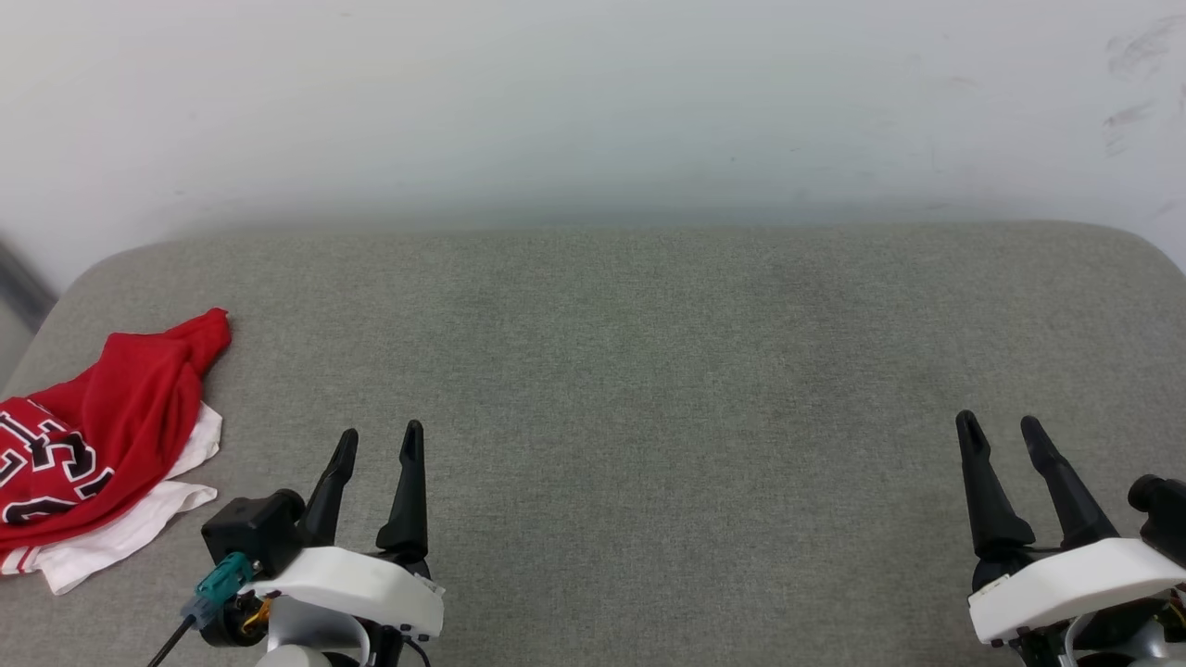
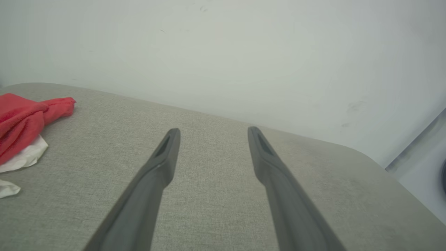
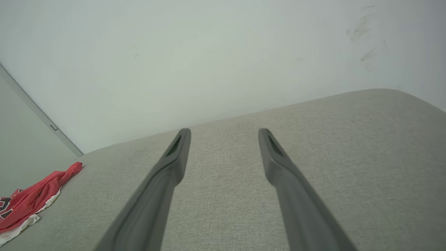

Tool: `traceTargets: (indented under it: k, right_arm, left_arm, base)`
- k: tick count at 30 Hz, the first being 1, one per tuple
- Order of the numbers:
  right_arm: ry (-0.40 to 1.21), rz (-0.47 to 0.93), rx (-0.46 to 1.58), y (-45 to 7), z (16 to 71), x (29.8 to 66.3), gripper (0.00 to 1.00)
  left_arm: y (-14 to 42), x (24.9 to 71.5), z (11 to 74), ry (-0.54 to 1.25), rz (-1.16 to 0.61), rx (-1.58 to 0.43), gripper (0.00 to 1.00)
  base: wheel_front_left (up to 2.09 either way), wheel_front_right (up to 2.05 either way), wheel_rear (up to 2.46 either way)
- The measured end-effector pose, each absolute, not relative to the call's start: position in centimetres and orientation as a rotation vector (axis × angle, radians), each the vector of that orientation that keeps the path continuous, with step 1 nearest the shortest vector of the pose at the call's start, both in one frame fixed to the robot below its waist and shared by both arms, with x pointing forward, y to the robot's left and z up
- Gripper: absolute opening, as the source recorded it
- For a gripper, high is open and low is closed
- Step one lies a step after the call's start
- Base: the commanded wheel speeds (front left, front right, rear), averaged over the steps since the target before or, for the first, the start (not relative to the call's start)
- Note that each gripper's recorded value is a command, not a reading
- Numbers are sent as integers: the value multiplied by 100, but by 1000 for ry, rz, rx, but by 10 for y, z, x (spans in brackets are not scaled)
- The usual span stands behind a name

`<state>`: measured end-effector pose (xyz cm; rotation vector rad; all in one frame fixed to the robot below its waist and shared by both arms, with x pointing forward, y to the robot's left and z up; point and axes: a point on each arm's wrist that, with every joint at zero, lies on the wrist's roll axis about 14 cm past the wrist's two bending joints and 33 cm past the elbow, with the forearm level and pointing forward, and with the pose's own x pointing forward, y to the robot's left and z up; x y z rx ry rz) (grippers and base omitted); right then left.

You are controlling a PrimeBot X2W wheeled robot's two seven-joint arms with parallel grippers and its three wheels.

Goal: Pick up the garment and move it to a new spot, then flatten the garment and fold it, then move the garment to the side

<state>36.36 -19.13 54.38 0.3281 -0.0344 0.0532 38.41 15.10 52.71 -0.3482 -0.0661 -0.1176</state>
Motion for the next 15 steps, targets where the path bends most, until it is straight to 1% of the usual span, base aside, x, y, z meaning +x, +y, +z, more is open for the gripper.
traceTargets:
  k: [15]
  right_arm:
    - [-46,39,195,-195,548,360,100]
  left_arm:
    - [143,385,528,-89,-141,-219,100]
  base:
    - [0,0,0]
